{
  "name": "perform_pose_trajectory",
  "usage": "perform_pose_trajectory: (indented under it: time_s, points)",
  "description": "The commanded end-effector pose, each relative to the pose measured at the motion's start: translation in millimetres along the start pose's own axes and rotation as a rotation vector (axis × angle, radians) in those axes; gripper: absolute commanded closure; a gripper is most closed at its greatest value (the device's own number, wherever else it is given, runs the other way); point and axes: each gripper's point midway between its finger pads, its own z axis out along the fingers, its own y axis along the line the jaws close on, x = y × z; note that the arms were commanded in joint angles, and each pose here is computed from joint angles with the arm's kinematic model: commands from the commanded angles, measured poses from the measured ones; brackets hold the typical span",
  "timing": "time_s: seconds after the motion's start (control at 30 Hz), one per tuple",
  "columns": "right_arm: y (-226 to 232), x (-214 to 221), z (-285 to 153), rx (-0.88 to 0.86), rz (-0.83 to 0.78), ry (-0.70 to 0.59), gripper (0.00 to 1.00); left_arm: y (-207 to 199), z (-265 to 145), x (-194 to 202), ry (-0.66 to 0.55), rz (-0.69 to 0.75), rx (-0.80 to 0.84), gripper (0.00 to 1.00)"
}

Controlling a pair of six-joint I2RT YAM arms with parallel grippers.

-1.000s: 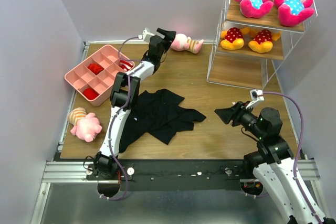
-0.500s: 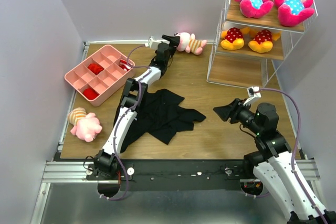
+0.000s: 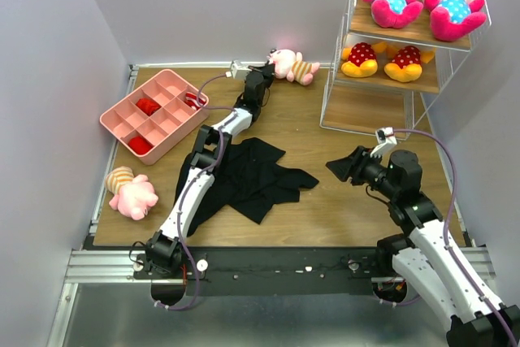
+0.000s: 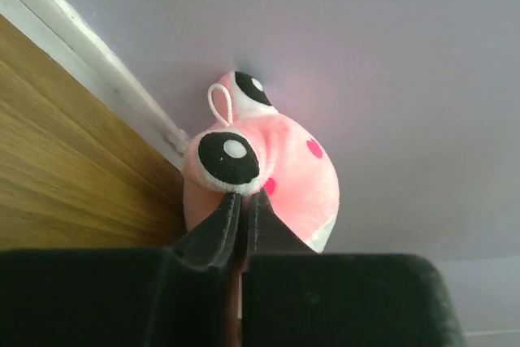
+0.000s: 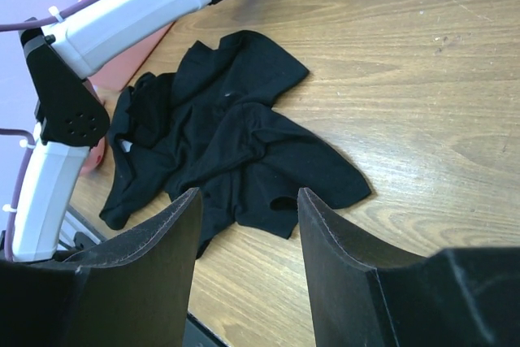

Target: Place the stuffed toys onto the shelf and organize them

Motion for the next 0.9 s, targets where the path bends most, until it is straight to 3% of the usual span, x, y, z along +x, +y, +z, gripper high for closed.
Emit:
perform_pose_trajectory:
  time_s: [0.0,0.03,0.07,0.13,0.17,0.23,0.3,0.33,0.4,0.43,0.5,0.53,0.6,0.63,0.7,0.73,0.8,0.83,0.87]
  points:
    - [8,-12,-3,-0.022,-0.034,-0.039,0.42,-19,-6,-12,-0.038,0.002,0.055,1.0]
    - [10,-14,-6,-0.027,-0.045,-0.051,0.42,-41,-7,-24,-0.048,-0.005,0.085,1.0]
    - [9,-12,-8,-0.02,-0.045,-0.047,0.42,-26,-14,-22,-0.031,0.008,0.052,1.0]
    - [8,-12,-10,-0.016,-0.066,-0.055,0.42,-68,-22,-40,-0.034,-0.009,0.126,1.0]
    - [6,-10,-11,-0.011,-0.074,-0.051,0.42,-53,-31,-39,-0.014,0.004,0.09,1.0]
    - [8,-12,-13,-0.009,-0.097,-0.043,0.41,-102,-44,-52,0.015,0.006,0.171,1.0]
    - [9,-9,-13,-0.012,-0.104,-0.009,0.41,-102,-60,-59,0.056,0.038,0.162,1.0]
    - [12,-10,-14,-0.021,-0.111,-0.004,0.41,-142,-71,-74,0.056,0.034,0.217,1.0]
    - [18,-10,-17,-0.041,-0.115,0.011,0.41,-143,-90,-76,0.118,0.072,0.215,1.0]
    - [20,-11,-18,-0.046,-0.116,0.009,0.41,-177,-103,-90,0.115,0.085,0.261,1.0]
    - [24,-9,-23,-0.067,-0.113,0.01,0.41,-167,-124,-88,0.172,0.142,0.219,1.0]
    - [24,-8,-23,-0.07,-0.11,0.008,0.41,-193,-139,-99,0.171,0.157,0.251,1.0]
    - [25,-5,-25,-0.074,-0.088,0.011,0.41,-179,-161,-93,0.253,0.185,0.211,1.0]
    - [27,-3,-26,-0.087,-0.084,0.015,0.41,-203,-176,-101,0.261,0.178,0.249,1.0]
    - [32,3,-26,-0.128,-0.069,0.025,0.41,-192,-203,-94,0.331,0.169,0.239,1.0]
    - [36,3,-27,-0.151,-0.066,0.024,0.41,-213,-220,-102,0.329,0.185,0.273,1.0]
    - [44,1,-30,-0.195,-0.067,0.01,0.41,-192,-243,-95,0.395,0.209,0.194,1.0]
    - [46,2,-30,-0.206,-0.063,0.011,0.41,-209,-259,-101,0.404,0.225,0.221,1.0]
    - [49,0,-31,-0.22,-0.074,0.006,0.41,-196,-271,-97,0.435,0.239,0.188,1.0]
